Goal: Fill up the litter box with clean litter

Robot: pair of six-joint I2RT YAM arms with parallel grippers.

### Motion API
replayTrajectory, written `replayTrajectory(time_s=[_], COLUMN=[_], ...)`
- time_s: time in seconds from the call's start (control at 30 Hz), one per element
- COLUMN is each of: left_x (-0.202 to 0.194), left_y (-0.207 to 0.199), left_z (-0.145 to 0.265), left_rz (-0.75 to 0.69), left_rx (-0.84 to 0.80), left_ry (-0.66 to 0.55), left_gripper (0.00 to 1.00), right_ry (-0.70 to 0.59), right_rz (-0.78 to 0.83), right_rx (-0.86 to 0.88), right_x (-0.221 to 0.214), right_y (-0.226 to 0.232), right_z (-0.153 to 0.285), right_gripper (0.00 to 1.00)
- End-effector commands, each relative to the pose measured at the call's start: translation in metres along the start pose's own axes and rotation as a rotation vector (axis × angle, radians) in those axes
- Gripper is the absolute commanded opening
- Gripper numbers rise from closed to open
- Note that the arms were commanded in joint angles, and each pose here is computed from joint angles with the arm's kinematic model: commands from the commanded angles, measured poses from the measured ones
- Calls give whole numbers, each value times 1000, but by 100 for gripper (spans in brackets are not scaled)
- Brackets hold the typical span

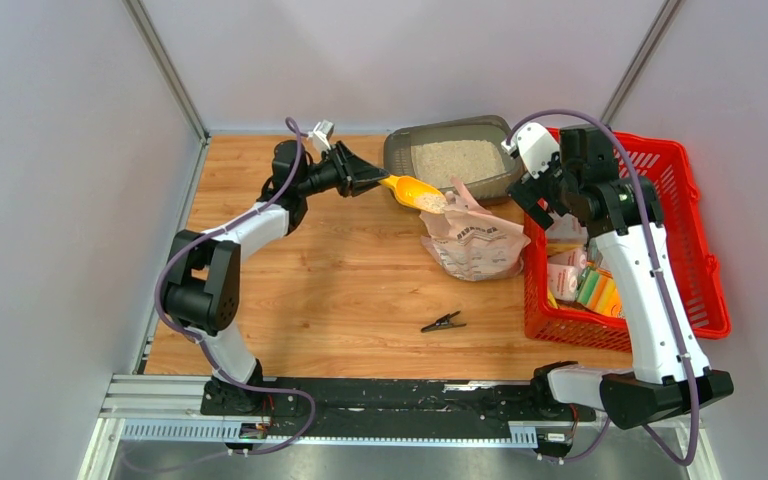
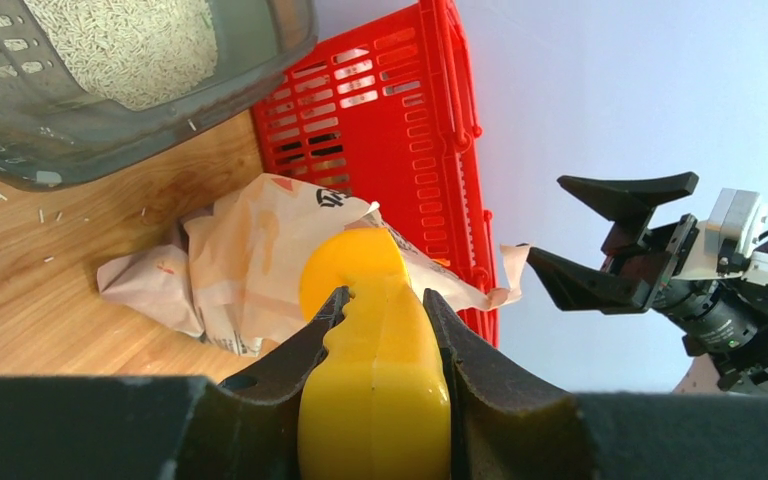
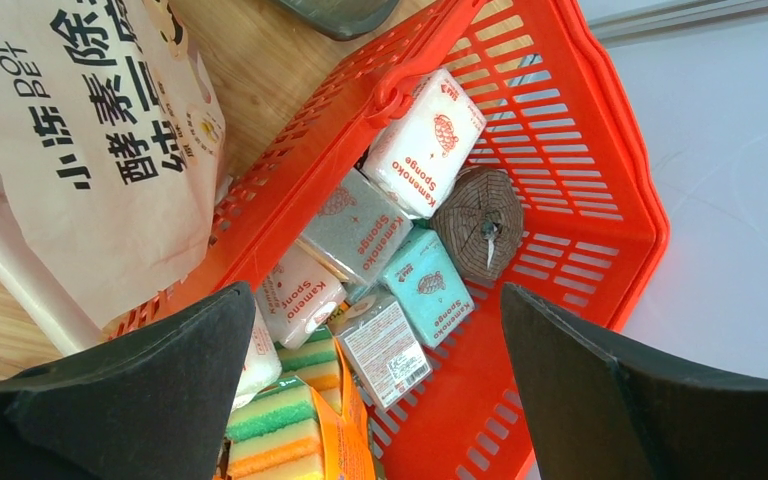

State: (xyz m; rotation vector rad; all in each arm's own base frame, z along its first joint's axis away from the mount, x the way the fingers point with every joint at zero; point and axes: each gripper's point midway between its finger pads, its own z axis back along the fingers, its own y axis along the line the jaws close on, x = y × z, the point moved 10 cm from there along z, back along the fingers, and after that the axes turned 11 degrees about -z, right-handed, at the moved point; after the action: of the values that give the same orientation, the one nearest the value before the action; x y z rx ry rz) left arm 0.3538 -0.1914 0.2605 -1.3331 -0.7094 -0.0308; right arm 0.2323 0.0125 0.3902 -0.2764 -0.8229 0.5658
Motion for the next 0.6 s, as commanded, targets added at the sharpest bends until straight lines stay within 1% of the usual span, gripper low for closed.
replayTrajectory(time_s=[0.0,0.07,0.23,0.57], left_x=[2,3,11,30], left_y=[3,7,-1,-3], left_z=[-1,-4,-5,-6], left_rz=[41,66,47,60], left_rx=[-66,-73,-99,-83], left_ry=[-7,-2,-16,-43], left_gripper=[0,0,0,0], right_ry=[-30,-26,-26,-5], right_rz=[16,18,9,16], right_rx=[-44,-45,-49,-69], right_x=[8,9,11,9], right_y=[-10,-11,-11,-11], right_z=[12,12,11,4], right_gripper=[100,100,100,100])
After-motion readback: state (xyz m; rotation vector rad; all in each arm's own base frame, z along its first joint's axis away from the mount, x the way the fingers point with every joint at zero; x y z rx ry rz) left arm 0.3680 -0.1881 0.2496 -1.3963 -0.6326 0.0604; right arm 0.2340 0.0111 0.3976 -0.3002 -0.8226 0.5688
